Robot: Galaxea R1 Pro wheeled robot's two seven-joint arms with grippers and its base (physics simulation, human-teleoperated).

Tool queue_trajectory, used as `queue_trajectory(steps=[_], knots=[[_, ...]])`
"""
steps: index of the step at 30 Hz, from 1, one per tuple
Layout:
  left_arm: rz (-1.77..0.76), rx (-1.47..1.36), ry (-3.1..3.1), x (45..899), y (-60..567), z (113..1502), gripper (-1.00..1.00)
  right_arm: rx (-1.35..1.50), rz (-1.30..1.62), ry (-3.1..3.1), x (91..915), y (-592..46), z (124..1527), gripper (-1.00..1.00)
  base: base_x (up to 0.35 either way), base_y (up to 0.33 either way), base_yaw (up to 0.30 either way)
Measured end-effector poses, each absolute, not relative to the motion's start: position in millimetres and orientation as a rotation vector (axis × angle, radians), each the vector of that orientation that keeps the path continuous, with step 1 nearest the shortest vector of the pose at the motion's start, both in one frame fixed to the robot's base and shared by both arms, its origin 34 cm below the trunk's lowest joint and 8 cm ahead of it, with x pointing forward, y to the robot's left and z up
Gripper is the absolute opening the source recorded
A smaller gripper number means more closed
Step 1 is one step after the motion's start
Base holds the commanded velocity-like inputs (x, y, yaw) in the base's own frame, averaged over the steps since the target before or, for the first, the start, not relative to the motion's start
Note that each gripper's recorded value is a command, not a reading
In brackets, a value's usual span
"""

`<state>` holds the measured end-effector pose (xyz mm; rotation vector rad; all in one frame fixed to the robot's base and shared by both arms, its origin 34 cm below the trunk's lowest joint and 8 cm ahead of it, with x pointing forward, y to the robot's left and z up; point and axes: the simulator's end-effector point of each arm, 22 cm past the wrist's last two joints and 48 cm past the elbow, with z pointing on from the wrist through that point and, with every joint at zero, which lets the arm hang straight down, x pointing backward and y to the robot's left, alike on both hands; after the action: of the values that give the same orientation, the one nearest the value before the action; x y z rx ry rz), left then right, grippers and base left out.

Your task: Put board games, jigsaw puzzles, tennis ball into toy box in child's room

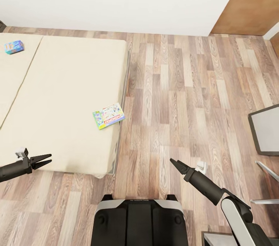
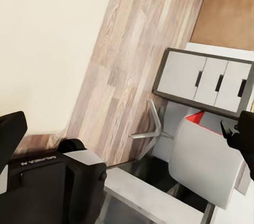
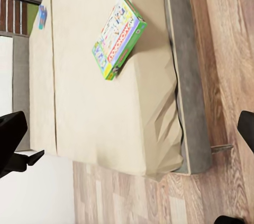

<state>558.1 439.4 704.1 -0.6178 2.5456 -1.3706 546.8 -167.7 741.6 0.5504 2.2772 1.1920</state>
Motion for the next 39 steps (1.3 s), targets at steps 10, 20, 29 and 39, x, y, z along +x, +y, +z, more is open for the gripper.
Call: queue_trajectory(steps=[10, 20, 29, 39], knots=[[-1.37, -0.604, 2.533, 563, 439, 712, 1.0, 0.541, 1.188, 2.267, 551, -168, 748, 1.0, 0.0, 0.0, 0.0], [-1.37, -0.589, 2.521, 568, 439, 719, 1.0, 0.531, 1.185, 2.255, 555, -169, 755, 1.0, 0.0, 0.0, 0.0], [-1.371, -0.577, 2.509, 572, 439, 726, 1.0, 0.519, 1.185, 2.241, 559, -170, 762, 1.0, 0.0, 0.0, 0.0], [-1.38, -0.564, 2.495, 576, 434, 732, 1.0, 0.52, 1.168, 2.216, 566, -180, 770, 1.0, 0.0, 0.0, 0.0]])
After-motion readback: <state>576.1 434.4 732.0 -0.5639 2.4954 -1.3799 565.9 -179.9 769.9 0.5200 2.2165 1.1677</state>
